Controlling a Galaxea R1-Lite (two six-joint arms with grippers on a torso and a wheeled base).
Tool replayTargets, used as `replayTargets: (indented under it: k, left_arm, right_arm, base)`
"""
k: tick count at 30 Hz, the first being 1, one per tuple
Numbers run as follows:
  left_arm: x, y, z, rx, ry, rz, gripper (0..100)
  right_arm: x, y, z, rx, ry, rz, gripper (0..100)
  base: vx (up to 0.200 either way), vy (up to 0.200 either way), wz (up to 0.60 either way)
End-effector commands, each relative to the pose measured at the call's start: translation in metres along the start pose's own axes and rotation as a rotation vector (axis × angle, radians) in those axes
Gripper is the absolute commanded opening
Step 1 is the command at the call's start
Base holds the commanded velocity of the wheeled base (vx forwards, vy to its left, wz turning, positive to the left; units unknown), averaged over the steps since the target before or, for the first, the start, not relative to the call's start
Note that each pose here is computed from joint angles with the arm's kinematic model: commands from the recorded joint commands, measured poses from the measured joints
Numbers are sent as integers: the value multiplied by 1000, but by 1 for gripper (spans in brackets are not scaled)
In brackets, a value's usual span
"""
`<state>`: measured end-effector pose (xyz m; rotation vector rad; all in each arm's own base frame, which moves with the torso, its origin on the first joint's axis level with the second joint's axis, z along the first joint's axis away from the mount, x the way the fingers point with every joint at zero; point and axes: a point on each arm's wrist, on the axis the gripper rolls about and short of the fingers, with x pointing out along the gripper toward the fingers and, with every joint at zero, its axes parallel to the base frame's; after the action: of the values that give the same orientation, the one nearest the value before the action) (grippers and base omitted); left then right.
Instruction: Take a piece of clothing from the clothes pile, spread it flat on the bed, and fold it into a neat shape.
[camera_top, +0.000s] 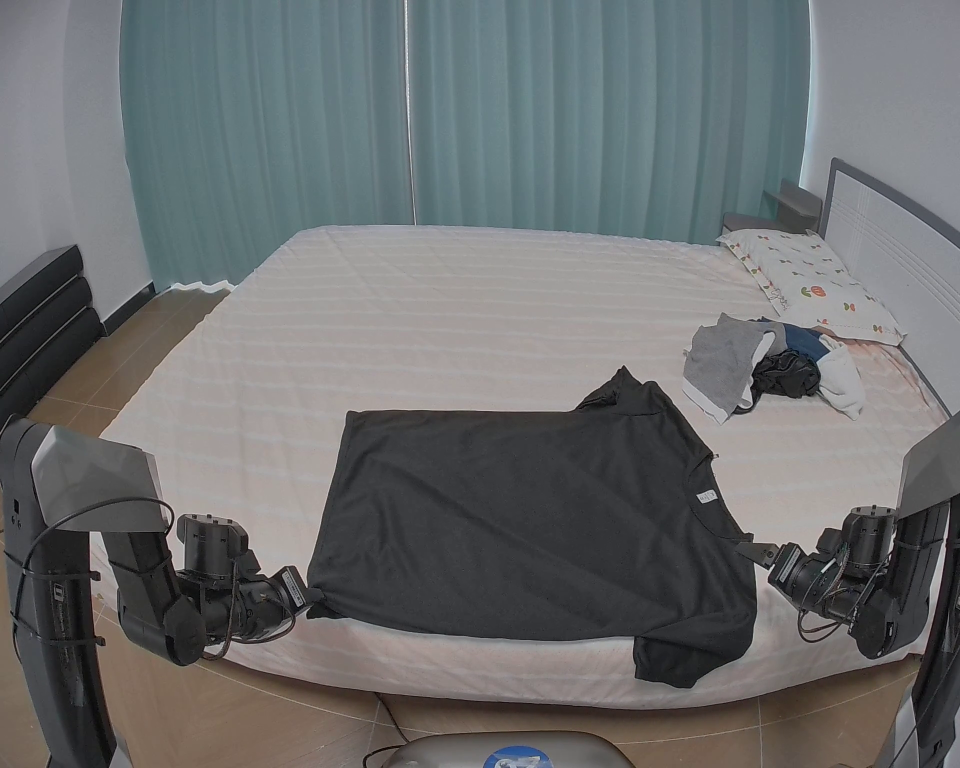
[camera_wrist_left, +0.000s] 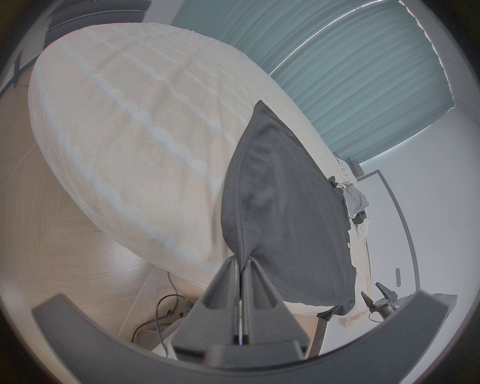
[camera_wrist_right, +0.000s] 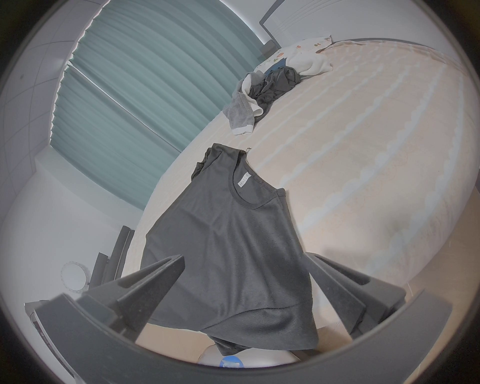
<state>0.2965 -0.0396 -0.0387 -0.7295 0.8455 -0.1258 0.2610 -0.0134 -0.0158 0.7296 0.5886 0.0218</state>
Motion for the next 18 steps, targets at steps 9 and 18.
replayTargets:
  k: [9, 18]
  left_arm:
    - [-1, -3, 2, 4, -10, -10, 0]
    - [-1, -3, 3, 3, -11, -10, 0]
  right_arm:
    - [22, -18, -16, -49, 68, -43, 0]
    - [37, -27, -21, -68, 89, -56, 0]
  base:
    - [0, 0, 0]
    - [0, 0, 0]
